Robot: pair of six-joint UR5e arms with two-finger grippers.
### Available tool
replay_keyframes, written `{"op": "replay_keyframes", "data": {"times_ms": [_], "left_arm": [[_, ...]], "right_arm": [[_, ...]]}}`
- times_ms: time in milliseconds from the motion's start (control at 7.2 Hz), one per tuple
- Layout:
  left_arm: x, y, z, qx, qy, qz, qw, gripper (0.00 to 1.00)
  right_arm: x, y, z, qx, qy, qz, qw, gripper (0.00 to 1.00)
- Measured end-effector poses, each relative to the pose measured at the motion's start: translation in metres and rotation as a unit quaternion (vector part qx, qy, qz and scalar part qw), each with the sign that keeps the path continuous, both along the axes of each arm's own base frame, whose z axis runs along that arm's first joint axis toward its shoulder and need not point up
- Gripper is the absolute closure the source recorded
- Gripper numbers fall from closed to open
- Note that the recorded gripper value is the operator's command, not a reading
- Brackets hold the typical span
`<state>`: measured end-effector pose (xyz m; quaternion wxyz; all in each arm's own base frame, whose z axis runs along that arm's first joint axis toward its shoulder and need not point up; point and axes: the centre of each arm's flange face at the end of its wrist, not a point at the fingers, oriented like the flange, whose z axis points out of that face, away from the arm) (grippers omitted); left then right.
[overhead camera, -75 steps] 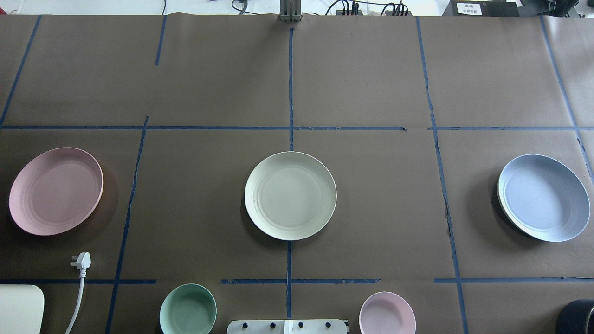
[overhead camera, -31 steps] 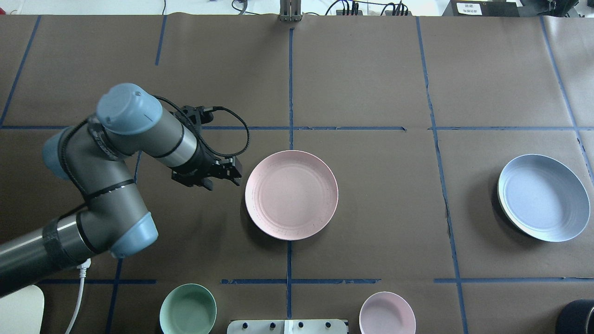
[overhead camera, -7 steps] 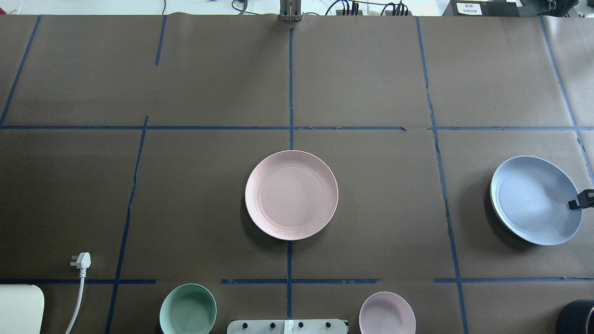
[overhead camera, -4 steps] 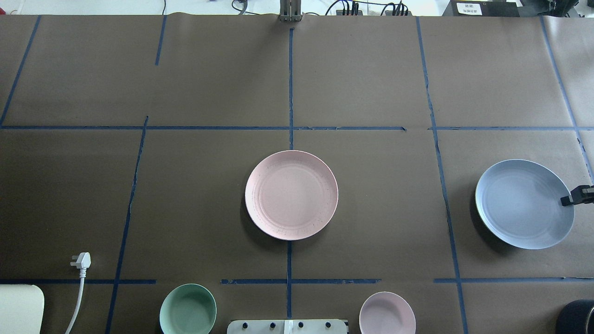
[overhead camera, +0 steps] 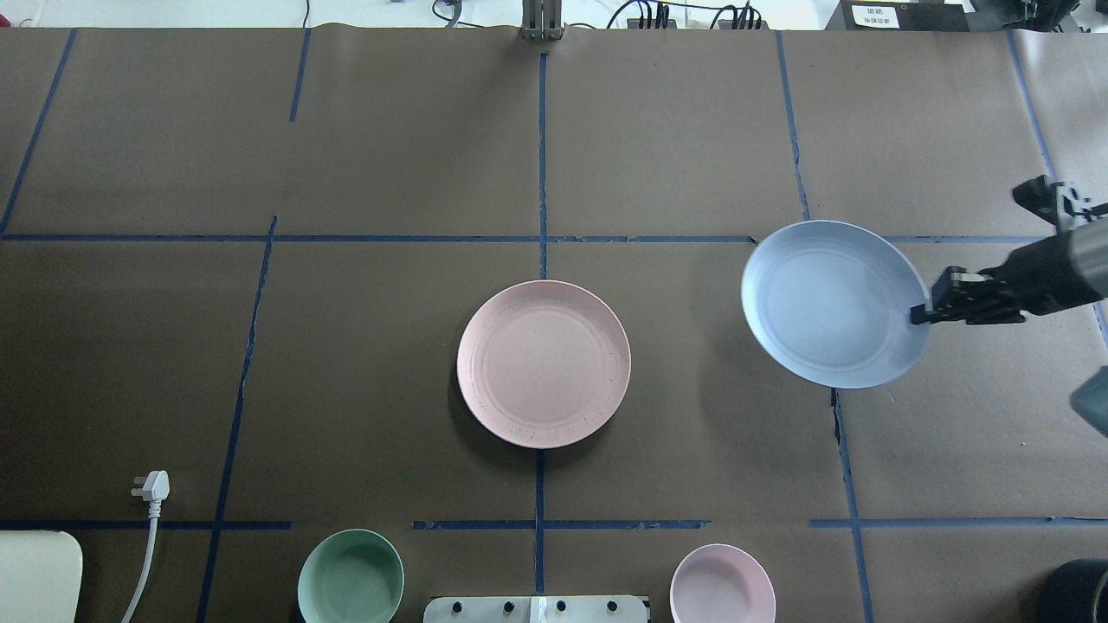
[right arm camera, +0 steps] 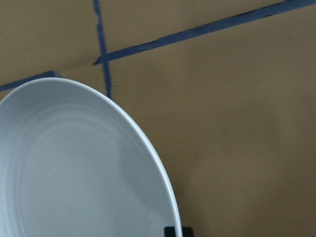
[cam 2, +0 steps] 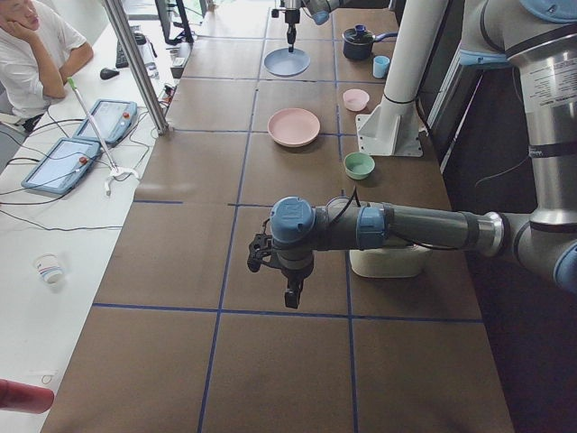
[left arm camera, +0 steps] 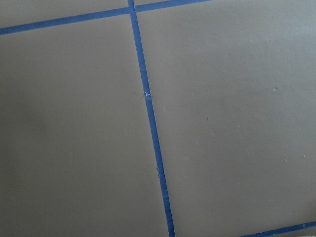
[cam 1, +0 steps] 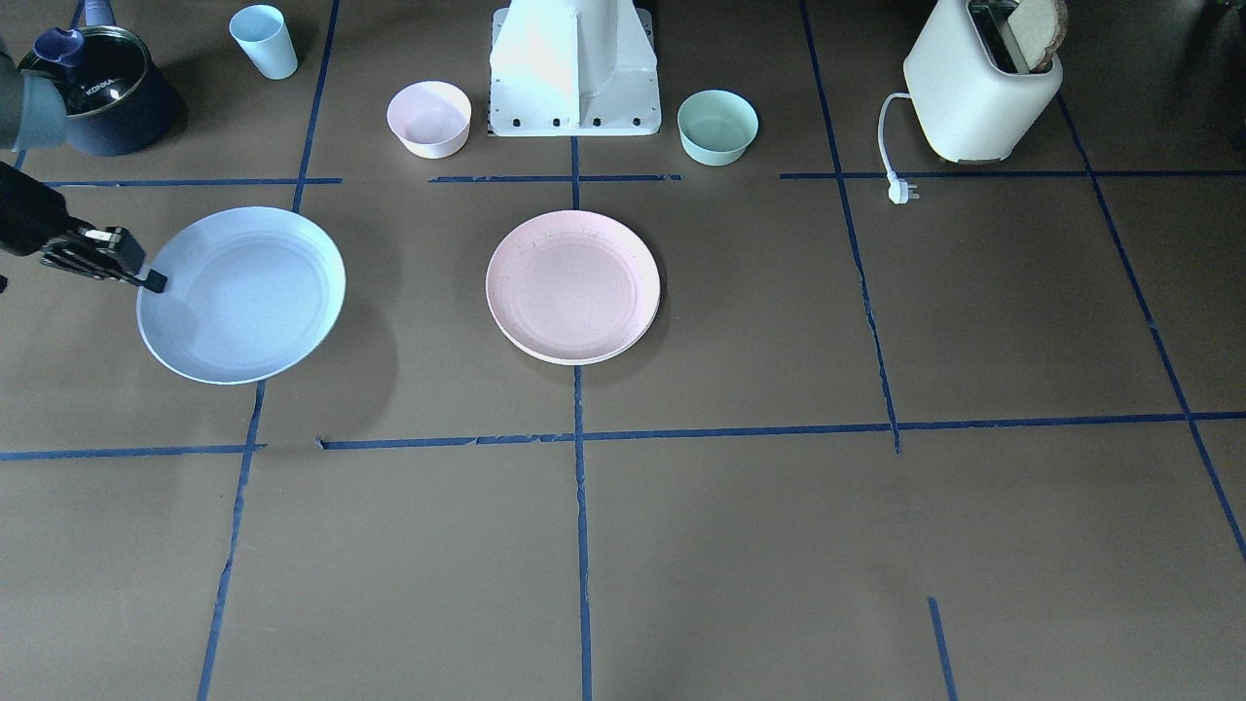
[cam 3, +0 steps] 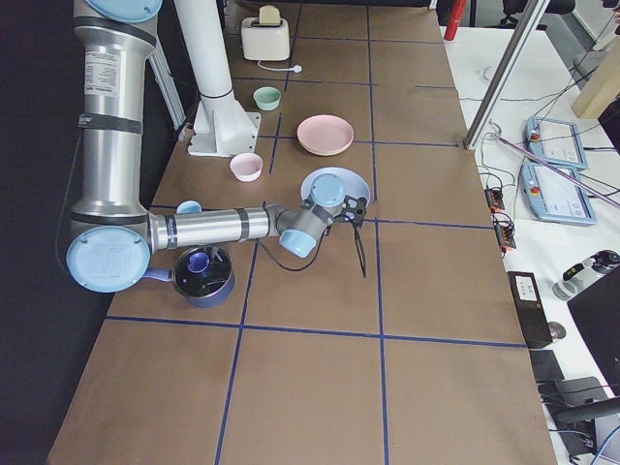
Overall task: Stack three plates with pink and blue
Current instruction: 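Carry the light blue plate onto the pink plate and lower it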
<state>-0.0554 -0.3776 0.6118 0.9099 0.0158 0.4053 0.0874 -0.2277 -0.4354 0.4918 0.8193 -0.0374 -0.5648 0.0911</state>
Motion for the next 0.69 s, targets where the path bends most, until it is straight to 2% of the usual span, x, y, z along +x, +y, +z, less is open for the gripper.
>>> {"op": "replay_keyframes", "data": {"times_ms": [139, 417, 556, 694], "left_arm": [[0.0, -0.001, 0.0, -0.001, 0.0, 0.0, 1.0, 0.0], [0.0, -0.002, 0.001, -0.002, 0.0, -0.001, 1.0, 0.0], [0.0, -0.002, 0.001, -0.002, 0.0, -0.001, 1.0, 0.0], [0.0, -0.002, 0.001, -0.002, 0.0, 0.0, 1.0, 0.0]], "right_arm": [[-0.046, -0.004, -0.055, -0.023, -0.006, 0.008, 0.9997, 1.0], [-0.147, 0.004, -0.168, -0.045, 0.016, 0.031, 0.9984, 1.0], [-0.199, 0.025, -0.205, -0.045, 0.029, 0.041, 0.9977, 1.0], [-0.233, 0.045, -0.222, -0.043, 0.036, 0.046, 0.9974, 1.0]]}}
